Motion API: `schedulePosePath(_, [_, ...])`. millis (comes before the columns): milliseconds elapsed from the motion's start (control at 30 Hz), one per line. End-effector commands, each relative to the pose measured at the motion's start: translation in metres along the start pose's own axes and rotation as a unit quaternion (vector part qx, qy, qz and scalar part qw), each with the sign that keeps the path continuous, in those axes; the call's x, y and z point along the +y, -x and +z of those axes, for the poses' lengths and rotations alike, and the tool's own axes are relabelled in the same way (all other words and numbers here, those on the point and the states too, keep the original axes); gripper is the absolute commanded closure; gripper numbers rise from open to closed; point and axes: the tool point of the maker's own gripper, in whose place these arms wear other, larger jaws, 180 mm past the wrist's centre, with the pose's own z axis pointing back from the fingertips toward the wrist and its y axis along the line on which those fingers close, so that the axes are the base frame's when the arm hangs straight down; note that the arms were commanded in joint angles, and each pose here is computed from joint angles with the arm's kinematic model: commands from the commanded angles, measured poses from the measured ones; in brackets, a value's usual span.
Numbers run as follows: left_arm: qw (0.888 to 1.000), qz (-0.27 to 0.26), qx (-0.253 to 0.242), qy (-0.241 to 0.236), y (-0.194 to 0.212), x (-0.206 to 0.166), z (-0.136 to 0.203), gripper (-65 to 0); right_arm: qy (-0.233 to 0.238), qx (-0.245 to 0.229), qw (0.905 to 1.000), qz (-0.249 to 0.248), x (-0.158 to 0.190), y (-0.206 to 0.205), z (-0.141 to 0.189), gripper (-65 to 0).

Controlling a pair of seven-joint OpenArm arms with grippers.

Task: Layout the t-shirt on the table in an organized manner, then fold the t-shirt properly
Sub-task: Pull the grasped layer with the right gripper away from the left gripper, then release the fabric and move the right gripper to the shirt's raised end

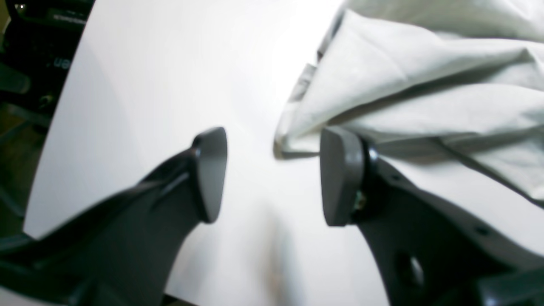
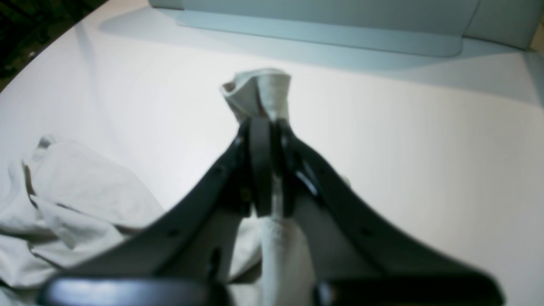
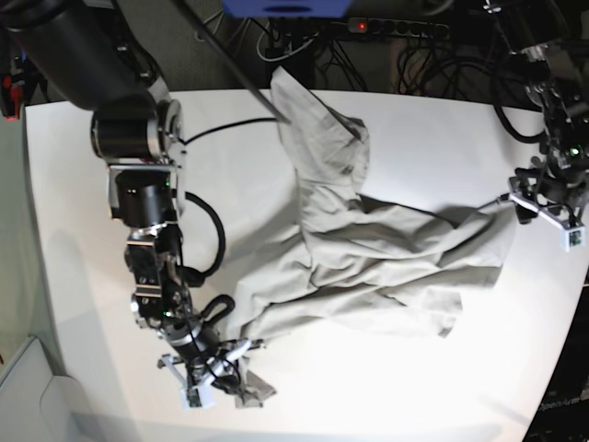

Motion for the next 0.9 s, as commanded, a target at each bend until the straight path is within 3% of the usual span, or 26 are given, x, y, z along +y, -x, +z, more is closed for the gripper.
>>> schedulePosePath(0, [0.999,-0.011,-0.042,0.007,-0.030,-0.005,0.004,-34.2,0.012,-0.042,0.9991,0.004,-0.007,-0.034,-0.003,-9.9])
schedulePosePath(167, [0.999,-0.023,-0.020,0.028,-0.039,-0.027,0.001,-34.2,0.070,-0.026,0.9972,-0.003,-0.032,-0.015,0.005,-29.5])
schedulePosePath(333, [0.999,-0.025,-0.018,0.042,-0.044,-0.039,0.000,-34.2,0.083,-0.010,0.9965,-0.002,-0.043,0.006,0.015,-44.0])
schedulePosePath(600, [0.998,-0.023,-0.027,0.054,-0.054,-0.049,0.000,-34.7,0.098,0.007,0.9951,0.005,-0.056,0.035,0.038,-45.9])
schedulePosePath(867, [0.997,-0.011,-0.035,0.064,-0.058,-0.060,-0.002,-54.8,0.103,-0.029,0.9938,0.031,-0.051,0.025,0.066,-45.9])
